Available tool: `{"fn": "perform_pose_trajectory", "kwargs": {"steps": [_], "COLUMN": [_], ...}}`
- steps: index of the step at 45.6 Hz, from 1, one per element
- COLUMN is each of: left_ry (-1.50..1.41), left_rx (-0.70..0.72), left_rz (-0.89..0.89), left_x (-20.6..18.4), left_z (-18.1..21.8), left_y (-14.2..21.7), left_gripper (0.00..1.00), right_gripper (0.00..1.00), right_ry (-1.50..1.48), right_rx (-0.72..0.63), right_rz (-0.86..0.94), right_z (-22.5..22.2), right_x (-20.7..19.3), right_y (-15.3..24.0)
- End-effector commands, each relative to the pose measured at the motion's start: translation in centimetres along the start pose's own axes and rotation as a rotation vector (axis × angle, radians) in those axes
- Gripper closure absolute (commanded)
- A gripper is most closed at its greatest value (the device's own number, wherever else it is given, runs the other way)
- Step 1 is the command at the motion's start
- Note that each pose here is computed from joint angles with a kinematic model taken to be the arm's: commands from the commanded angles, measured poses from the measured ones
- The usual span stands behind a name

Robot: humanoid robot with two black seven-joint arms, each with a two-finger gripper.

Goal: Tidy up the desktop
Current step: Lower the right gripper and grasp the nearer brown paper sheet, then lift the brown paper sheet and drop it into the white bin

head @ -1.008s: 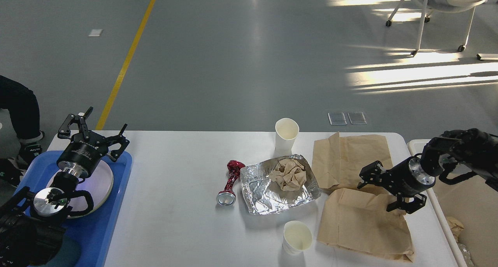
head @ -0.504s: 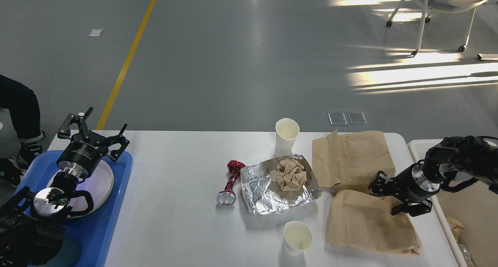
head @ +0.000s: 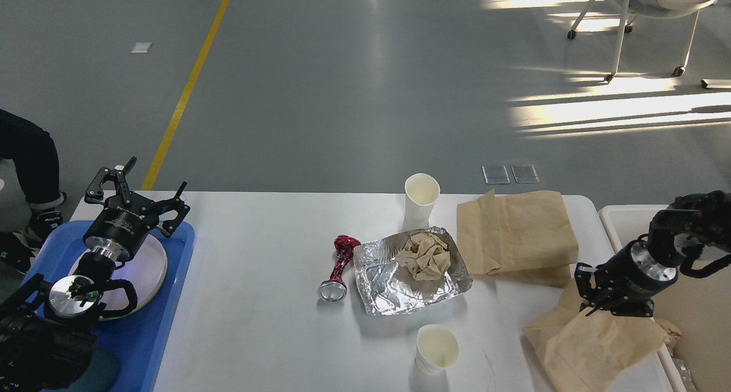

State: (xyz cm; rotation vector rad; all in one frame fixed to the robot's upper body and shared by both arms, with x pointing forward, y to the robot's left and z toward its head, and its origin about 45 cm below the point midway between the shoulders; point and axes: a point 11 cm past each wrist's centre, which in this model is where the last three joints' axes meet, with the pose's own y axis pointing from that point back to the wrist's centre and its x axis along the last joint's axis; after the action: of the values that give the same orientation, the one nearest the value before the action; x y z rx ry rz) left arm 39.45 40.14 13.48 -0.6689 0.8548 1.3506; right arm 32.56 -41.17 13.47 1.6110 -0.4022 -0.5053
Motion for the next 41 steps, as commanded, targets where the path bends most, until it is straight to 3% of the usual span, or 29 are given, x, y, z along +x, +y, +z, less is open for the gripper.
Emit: {"fn": "perform_pose_trajectory", "kwargs": {"steps": [1, 5, 15, 28, 36, 41], "left_ry": [0.000, 0.000, 0.000, 0.000, 0.000, 0.000], "left_rx": [0.000, 0.000, 0.000, 0.000, 0.000, 0.000], "left_rz": [0.000, 0.000, 0.000, 0.000, 0.000, 0.000], "left_x": [0.0, 0.0, 0.0, 0.0, 0.0, 0.0], "left_z": [0.0, 0.0, 0.0, 0.0, 0.0, 0.0], "left_y": [0.0, 0.0, 0.0, 0.0, 0.0, 0.0], "left_gripper": [0.04, 0.04, 0.04, 0.04, 0.04, 0.04], "right_gripper": [1.00, 1.00, 1.00, 1.00, 1.00, 1.00], "right_ry": [-0.027, -0.038, -0.060, 0.029, 0.068, 0.080], "right_rx": [0.039, 0.075, 0.100, 0.399, 0.593, 0.628], "right_rz": [-0.040, -0.075, 0.058, 0.338, 0.417, 0.436], "right_z": [0.1, -0.1, 0.8, -5.6, -8.2, -9.1], "right_x": [0.6, 0.7, 3.0, 5.2, 5.0, 5.3], "right_y": [3.6, 6.5, 13.2, 27.7, 32.9, 33.6]}}
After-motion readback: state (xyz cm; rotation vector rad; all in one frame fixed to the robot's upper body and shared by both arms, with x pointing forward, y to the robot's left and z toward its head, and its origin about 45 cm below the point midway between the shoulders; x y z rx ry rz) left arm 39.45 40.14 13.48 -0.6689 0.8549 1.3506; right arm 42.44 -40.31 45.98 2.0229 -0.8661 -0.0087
